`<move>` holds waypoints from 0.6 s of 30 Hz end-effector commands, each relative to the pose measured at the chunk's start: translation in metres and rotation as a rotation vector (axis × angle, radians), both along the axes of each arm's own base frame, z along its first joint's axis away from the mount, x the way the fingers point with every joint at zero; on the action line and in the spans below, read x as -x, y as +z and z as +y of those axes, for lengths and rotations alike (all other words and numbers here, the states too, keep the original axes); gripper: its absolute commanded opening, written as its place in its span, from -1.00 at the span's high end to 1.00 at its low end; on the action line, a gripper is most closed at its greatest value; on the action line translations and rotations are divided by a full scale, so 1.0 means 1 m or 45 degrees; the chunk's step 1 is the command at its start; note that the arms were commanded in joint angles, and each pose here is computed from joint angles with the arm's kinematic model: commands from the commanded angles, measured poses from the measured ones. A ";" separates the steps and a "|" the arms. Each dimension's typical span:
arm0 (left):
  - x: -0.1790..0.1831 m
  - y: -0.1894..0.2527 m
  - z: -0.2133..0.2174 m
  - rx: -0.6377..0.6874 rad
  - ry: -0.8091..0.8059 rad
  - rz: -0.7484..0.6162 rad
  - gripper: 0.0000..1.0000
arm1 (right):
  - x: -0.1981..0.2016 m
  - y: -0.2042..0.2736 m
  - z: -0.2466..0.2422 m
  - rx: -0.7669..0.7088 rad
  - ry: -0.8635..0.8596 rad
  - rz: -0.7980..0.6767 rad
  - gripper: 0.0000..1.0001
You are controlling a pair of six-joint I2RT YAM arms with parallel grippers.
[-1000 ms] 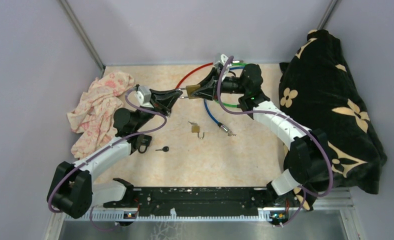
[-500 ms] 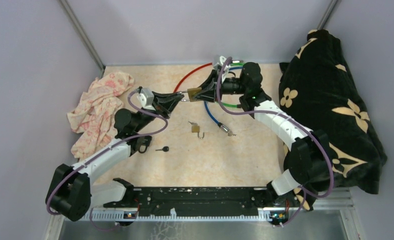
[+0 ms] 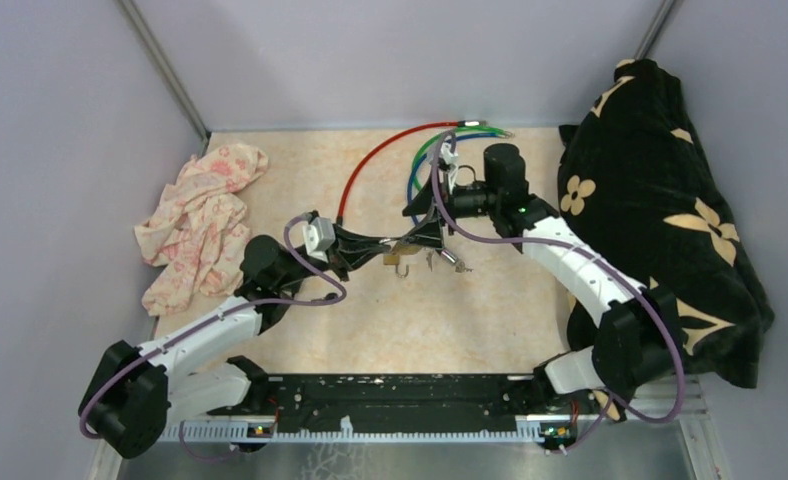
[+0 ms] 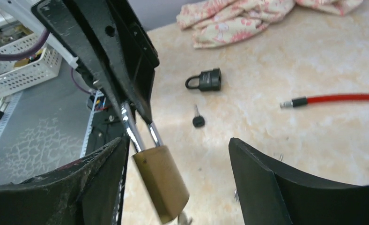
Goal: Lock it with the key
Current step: Lock the lock.
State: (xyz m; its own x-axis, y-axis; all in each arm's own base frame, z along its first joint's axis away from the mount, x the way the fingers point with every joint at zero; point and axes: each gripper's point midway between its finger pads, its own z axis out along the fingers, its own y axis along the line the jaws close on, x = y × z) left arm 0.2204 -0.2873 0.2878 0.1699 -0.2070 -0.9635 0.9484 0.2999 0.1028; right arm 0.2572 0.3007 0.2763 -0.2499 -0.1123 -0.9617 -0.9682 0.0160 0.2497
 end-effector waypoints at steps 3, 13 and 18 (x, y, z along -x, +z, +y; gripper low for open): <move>0.004 0.009 0.014 0.010 -0.008 -0.057 1.00 | 0.013 0.000 -0.035 0.093 -0.074 -0.096 -0.55; 0.000 0.000 0.029 0.008 0.005 0.078 1.00 | 0.019 -0.060 -0.042 0.161 -0.140 -0.113 -0.41; 0.003 0.000 0.030 0.014 -0.011 0.097 1.00 | 0.015 -0.054 -0.027 0.019 -0.136 -0.266 -0.38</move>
